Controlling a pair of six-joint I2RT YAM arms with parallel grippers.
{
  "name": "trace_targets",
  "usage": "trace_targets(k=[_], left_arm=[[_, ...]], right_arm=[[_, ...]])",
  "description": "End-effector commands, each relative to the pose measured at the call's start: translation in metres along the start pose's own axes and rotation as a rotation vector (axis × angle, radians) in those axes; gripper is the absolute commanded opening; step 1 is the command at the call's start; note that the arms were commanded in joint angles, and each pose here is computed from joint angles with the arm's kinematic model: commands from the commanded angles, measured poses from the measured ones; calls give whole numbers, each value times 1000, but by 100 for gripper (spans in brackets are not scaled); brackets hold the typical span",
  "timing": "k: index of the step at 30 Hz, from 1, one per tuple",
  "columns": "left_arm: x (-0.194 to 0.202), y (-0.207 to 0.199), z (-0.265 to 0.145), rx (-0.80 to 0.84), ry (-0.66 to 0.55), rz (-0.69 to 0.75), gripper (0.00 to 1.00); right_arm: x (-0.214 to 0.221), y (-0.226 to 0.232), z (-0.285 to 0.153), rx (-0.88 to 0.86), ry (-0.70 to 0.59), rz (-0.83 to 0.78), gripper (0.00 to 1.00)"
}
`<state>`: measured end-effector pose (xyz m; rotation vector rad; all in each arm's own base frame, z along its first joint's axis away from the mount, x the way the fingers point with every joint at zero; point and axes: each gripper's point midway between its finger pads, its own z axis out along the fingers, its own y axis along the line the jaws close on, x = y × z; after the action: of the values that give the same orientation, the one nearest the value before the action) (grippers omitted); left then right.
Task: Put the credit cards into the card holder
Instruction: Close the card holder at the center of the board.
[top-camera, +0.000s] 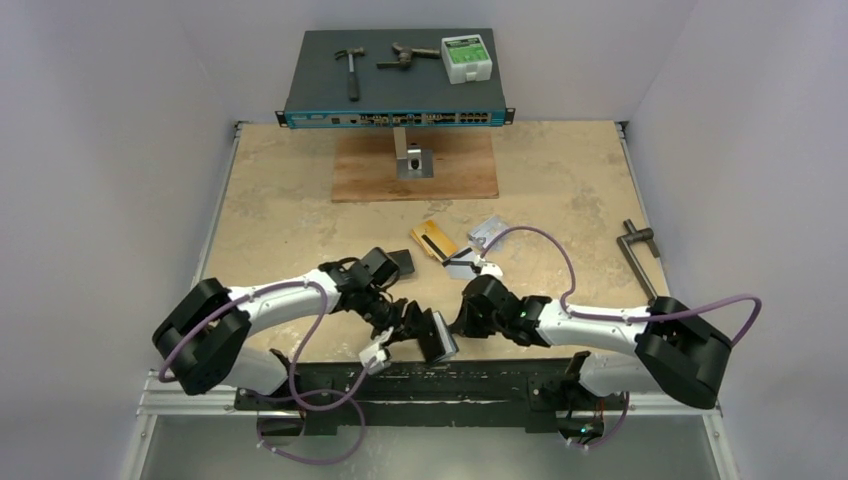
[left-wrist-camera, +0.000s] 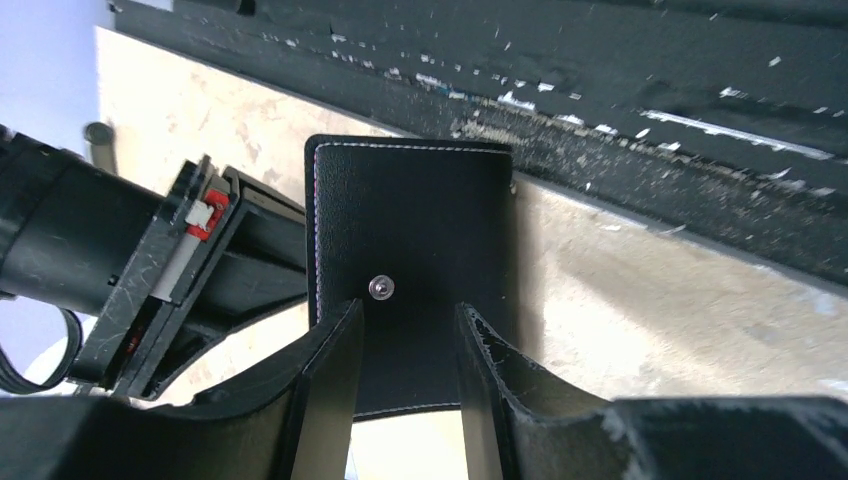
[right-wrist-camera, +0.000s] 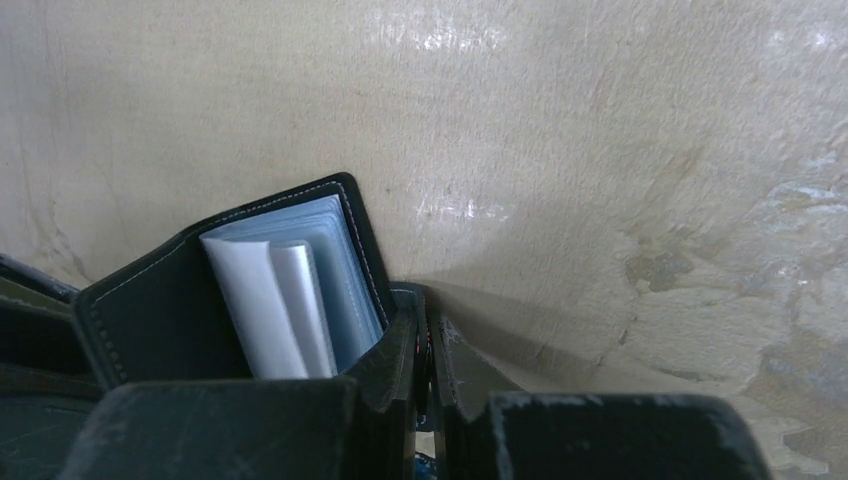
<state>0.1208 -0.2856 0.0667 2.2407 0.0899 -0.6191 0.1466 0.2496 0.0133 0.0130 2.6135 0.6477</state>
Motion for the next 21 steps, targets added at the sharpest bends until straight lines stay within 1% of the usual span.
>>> trace_targets(k=[1, 6, 8, 10, 11, 13, 17, 21], left_arm=[[10, 1, 5, 131, 56, -41, 39], [20, -3, 10, 289, 128, -198, 37], [21, -11, 10, 359, 157, -250, 36], [22, -12, 13, 397, 183, -293, 35], [23, -13, 16, 415, 196, -323, 35], [24, -6, 20, 431, 231, -372, 34], [31, 3, 23, 455, 294, -478, 31], [36, 12, 22, 410, 345, -590, 28]], right_arm=[[30, -38, -7, 105, 91, -21, 0], [28, -36, -17, 74, 75, -10, 1], [30, -35, -20, 59, 76, 4, 7], [30, -36, -22, 53, 64, 18, 12], [29, -36, -23, 46, 58, 23, 17], [28, -38, -26, 49, 45, 30, 32], [25, -41, -32, 47, 17, 56, 51], [18, -40, -41, 12, -34, 90, 60]])
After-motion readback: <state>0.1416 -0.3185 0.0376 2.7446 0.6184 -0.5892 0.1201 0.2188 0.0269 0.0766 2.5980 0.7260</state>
